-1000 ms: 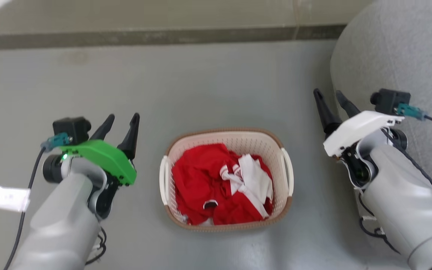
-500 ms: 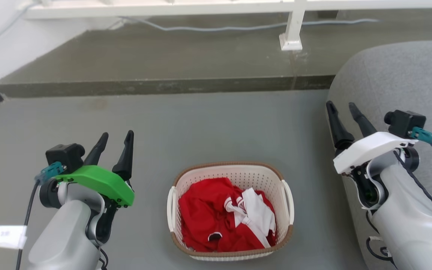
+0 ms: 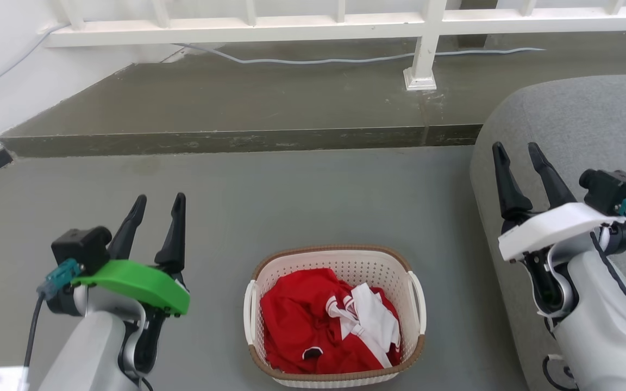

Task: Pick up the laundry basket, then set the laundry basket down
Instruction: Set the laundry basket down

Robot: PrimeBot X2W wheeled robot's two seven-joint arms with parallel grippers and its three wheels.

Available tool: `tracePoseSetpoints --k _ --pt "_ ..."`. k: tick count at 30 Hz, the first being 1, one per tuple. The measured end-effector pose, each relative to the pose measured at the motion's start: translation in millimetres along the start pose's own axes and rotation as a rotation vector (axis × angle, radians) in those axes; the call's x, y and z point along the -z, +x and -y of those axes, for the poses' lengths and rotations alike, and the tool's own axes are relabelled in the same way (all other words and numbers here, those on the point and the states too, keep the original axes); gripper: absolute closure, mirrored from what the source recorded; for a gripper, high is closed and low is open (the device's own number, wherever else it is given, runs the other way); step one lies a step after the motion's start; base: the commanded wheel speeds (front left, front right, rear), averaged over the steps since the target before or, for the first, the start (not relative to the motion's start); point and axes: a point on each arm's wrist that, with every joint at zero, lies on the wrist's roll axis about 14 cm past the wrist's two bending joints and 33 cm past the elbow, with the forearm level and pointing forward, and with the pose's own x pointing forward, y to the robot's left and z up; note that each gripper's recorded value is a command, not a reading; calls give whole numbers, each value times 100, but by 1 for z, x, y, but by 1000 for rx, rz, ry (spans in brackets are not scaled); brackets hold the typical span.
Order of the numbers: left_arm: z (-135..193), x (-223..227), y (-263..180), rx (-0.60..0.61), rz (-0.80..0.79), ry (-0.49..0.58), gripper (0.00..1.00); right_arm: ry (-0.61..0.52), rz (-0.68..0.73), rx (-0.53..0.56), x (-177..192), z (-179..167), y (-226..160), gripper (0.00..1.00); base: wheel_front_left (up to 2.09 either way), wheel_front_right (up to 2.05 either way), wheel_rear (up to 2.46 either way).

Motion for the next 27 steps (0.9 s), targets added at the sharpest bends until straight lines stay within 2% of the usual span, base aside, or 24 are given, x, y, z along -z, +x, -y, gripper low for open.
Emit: tracePoseSetpoints --k 27 --pt "-8 4 -27 -67 27 23 0 -22 -11 24 14 -2 -27 0 0 0 0"
